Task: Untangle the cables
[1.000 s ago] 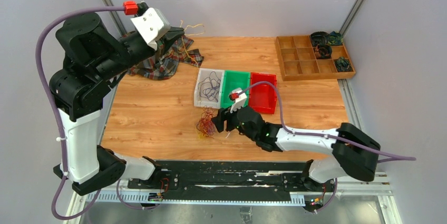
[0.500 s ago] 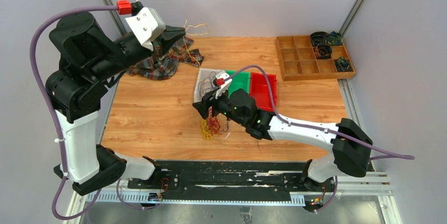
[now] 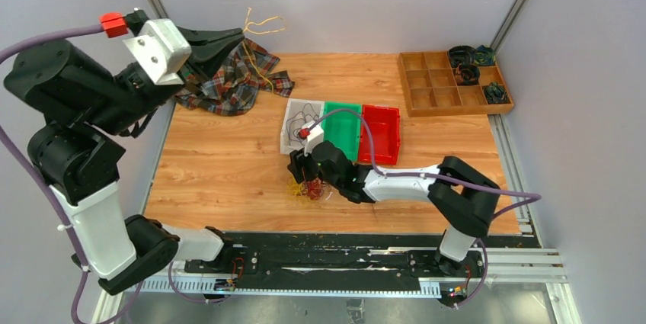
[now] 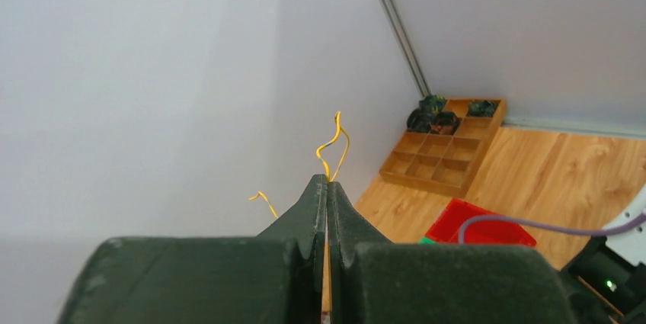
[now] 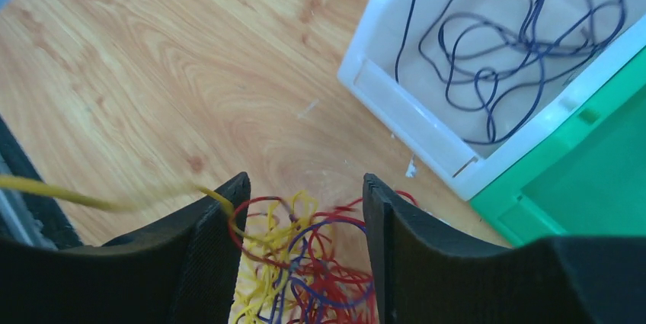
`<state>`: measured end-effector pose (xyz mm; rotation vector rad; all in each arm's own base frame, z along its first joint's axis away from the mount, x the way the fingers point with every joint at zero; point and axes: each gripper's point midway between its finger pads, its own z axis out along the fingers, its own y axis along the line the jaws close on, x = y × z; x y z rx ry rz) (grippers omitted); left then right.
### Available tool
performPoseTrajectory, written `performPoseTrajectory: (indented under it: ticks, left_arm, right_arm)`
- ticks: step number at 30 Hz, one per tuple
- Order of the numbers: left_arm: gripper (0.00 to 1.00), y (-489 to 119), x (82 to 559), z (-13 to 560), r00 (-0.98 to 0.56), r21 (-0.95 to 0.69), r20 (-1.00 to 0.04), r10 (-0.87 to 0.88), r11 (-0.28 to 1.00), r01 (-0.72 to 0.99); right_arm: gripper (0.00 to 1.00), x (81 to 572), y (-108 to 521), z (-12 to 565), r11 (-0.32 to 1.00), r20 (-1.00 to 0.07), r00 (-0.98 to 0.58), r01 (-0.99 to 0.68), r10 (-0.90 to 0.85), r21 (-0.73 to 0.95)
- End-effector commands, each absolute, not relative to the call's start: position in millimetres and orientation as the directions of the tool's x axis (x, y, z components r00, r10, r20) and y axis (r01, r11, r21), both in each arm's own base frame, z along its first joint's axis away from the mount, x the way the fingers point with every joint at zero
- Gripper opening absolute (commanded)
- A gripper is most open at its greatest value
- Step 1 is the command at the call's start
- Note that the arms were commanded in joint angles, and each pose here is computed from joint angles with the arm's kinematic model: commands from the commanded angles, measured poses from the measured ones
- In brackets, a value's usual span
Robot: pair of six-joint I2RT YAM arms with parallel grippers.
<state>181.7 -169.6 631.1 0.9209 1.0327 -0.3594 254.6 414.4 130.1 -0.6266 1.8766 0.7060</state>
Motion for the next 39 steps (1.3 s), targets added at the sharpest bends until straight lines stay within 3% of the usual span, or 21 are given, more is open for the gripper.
performPoseTrajectory:
  ticks: [1,11,18,22,24,31,39]
  left_arm:
    - [0.00,-152.6,162.7,667.8,0.602,0.510,-0.793,0.098,0.648,0.566]
    - [0.00,-79.8,143.4,720.5,0.763,0.533,-0.601,0.237,0.830,0.162]
    - [0.00,-22.7,133.8,748.0,0.781,0.407,-0.502,0.373,0.898,-0.167]
    - [0.00,12.7,122.6,768.1,0.777,0.252,-0.465,0.424,0.905,-0.343]
    - [0.00,7.0,124.8,769.5,0.778,0.278,-0.481,0.404,0.912,-0.301]
    - [0.00,-75.3,147.0,705.8,0.772,0.537,-0.575,0.271,0.837,0.107]
    - [0.00,-146.4,172.1,612.3,0.636,0.560,-0.754,0.164,0.666,0.493]
  right_arm:
    - [0.54,261.2,414.0,94.9,0.731,-0.891,-0.441,-0.644,-0.113,0.226]
    - [0.52,245.7,411.1,57.9,0.726,-0.835,-0.538,-0.618,-0.113,0.300]
    - [0.53,243.6,407.2,57.3,0.730,-0.832,-0.545,-0.611,-0.107,0.306]
    - [0.56,242.9,403.5,57.3,0.734,-0.833,-0.544,-0.605,-0.100,0.308]
    - [0.57,243.4,402.3,60.4,0.735,-0.837,-0.538,-0.605,-0.096,0.305]
    - [0.59,242.5,402.7,92.4,0.713,-0.855,-0.516,-0.618,-0.051,0.330]
    - [0.63,240.5,405.3,159.0,0.666,-0.878,-0.476,-0.640,0.049,0.384]
